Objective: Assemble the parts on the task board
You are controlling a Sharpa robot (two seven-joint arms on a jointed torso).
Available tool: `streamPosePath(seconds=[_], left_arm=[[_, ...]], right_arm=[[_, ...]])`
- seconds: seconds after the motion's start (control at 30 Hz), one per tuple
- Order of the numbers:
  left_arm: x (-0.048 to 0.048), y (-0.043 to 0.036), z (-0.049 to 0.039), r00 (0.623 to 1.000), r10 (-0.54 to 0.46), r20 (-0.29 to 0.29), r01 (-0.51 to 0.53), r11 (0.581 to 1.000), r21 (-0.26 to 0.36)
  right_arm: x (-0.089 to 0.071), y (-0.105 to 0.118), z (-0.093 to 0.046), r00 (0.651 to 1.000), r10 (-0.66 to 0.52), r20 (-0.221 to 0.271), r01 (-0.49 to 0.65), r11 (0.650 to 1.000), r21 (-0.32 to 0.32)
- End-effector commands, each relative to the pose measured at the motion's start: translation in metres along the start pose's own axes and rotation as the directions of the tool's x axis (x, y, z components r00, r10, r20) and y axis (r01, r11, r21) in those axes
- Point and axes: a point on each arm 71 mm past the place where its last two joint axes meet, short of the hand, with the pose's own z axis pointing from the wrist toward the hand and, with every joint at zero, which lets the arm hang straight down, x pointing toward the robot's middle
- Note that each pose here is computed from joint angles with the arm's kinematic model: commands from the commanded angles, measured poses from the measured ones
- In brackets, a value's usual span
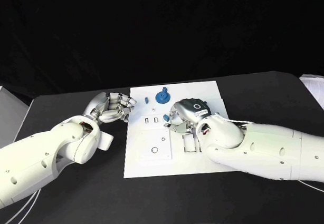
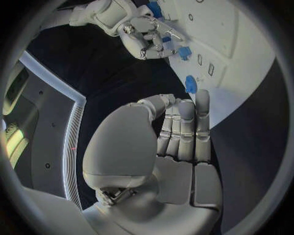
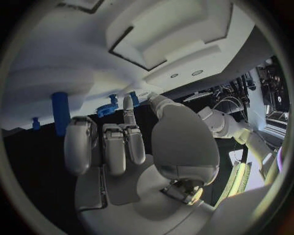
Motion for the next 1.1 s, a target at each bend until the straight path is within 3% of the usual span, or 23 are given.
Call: streamPosePath(seconds=[0.03, 1.1], left_arm=[[0.0019, -0.0006, 0.0002, 1.000, -0.008, -0.014, 0.008, 1.000, 0.006], [0.0018, -0.0004, 0.0002, 1.000, -0.008, -0.014, 0.008, 1.000, 0.004]], right_arm=[[0.0007, 0.0028, -0.0003, 1.000, -0.005, -0.009, 0.005, 1.000, -0.015], [0.0023, 0.0109, -0.0012, 0.999, 0.014, -0.030, -0.015, 0.999, -0.035]])
